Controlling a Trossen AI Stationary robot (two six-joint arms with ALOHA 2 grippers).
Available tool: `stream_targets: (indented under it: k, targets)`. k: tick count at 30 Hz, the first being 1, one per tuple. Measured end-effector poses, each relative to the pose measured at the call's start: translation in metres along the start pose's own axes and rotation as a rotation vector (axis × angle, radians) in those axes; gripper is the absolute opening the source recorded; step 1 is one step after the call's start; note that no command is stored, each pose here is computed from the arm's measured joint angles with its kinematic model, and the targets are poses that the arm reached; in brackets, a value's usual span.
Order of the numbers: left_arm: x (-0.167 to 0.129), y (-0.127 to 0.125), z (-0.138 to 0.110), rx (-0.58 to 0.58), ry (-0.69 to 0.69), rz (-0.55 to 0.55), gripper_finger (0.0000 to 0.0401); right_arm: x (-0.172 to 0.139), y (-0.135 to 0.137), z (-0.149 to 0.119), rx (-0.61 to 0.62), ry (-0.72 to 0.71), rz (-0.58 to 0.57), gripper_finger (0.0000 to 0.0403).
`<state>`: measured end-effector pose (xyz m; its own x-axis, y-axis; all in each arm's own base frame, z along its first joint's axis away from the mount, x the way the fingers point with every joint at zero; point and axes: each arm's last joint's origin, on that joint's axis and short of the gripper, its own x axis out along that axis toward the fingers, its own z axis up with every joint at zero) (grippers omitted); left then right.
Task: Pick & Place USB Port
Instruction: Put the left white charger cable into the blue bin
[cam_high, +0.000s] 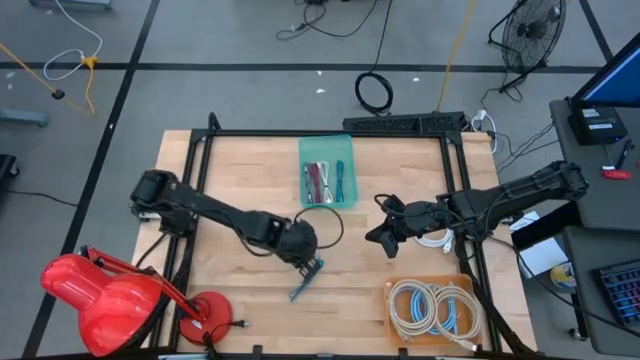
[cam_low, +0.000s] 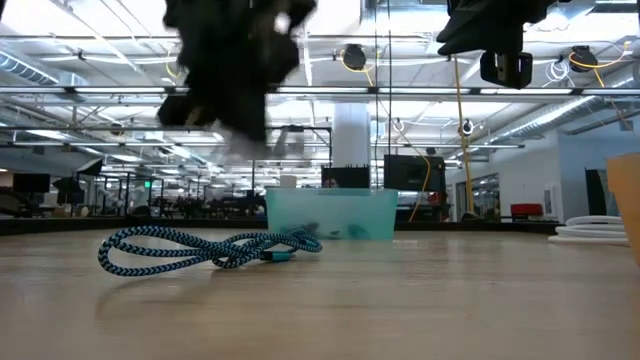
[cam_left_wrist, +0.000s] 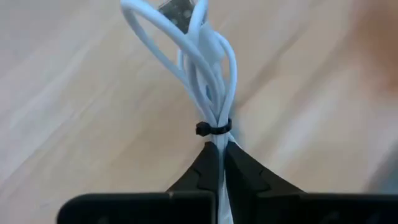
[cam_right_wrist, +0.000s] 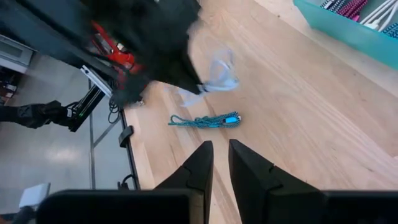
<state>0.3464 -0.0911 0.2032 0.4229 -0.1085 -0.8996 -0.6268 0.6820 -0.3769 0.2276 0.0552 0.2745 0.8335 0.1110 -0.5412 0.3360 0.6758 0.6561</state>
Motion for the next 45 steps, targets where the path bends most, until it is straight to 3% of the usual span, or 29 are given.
stream_targets:
  k: [4, 9, 14, 18, 25, 32, 45]
  targets:
    - [-0.042, -0.002, 0.023, -0.082, -0.229, -0.107, 0.0010, 0.000, 0.000, 0.000, -0.003, 0.000, 0.000, 0.0046]
    - [-0.076, 0.030, 0.077, -0.213, -0.446, -0.151, 0.0007, 0.000, 0.000, 0.000, -0.006, -0.002, 0.004, 0.0046]
    - [-0.080, 0.070, 0.130, -0.286, -0.527, -0.197, 0.0006, 0.000, 0.000, 0.000, -0.004, -0.003, 0.004, 0.0045]
    - [-0.067, 0.099, 0.157, -0.342, -0.513, -0.208, 0.0006, 0.000, 0.000, 0.000, -0.003, -0.003, 0.005, 0.0045]
    - [-0.019, 0.128, 0.174, -0.390, -0.374, -0.196, 0.0006, 0.000, 0.001, 0.000, 0.001, -0.004, 0.006, 0.0045]
    - [0.019, 0.133, 0.181, -0.419, -0.318, -0.259, 0.0007, 0.000, 0.000, 0.000, -0.001, -0.005, 0.004, 0.0045]
    - [0.026, 0.149, 0.190, -0.413, -0.337, -0.251, 0.0008, 0.000, 0.000, 0.000, 0.006, -0.005, 0.004, 0.0045]
